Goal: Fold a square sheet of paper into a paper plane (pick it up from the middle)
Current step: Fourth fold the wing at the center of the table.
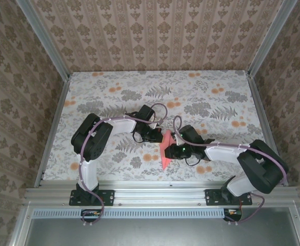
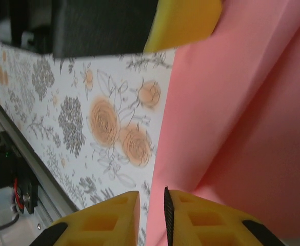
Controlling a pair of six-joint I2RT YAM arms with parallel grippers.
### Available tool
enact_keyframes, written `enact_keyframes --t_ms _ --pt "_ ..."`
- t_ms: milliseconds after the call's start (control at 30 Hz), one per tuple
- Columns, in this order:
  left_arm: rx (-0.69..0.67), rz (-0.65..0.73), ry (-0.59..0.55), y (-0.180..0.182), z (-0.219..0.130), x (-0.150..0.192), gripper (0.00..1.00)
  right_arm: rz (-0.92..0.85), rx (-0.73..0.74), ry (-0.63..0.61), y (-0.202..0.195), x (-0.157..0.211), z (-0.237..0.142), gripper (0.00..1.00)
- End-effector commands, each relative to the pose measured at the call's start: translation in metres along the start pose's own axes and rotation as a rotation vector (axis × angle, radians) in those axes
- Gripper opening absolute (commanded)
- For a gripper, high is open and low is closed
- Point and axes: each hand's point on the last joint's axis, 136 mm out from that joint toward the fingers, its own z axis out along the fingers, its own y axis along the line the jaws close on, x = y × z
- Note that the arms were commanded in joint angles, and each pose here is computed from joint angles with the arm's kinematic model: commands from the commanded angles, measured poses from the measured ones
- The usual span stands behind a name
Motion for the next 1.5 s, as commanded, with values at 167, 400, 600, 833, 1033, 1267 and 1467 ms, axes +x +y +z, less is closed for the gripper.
enact_keyframes --t_ms 167,400,600,833,1033,1267,1467 --pt "-0.167 -0.053 0.059 0.05 0.016 0.018 0.01 -0.026 -0.026 0.008 -0.006 -0.019 0.014 0.22" --pt "-0.124 -0.036 0.011 0.03 0.005 0.001 0.06 0.0 0.003 0.061 -0.024 -0.005 0.026 0.22" --pt "-0.073 0.005 -0.075 -0.004 -0.019 -0.027 0.24 0.017 0.01 0.085 -0.029 0.003 0.028 0.22" --pt "-0.078 0.049 -0.185 -0.036 -0.065 -0.046 0.29 0.041 -0.007 0.089 -0.028 0.005 0.03 0.22" --pt "-0.124 0.019 -0.253 -0.033 -0.088 -0.008 0.31 0.094 -0.057 0.08 -0.017 0.0 0.03 0.22" --pt "-0.125 0.017 -0.343 -0.04 -0.081 0.055 0.23 0.16 -0.082 0.072 -0.008 -0.005 0.026 0.21" --pt "-0.085 0.077 -0.393 -0.057 -0.061 0.081 0.16 0.175 -0.092 0.062 -0.001 -0.01 0.021 0.21"
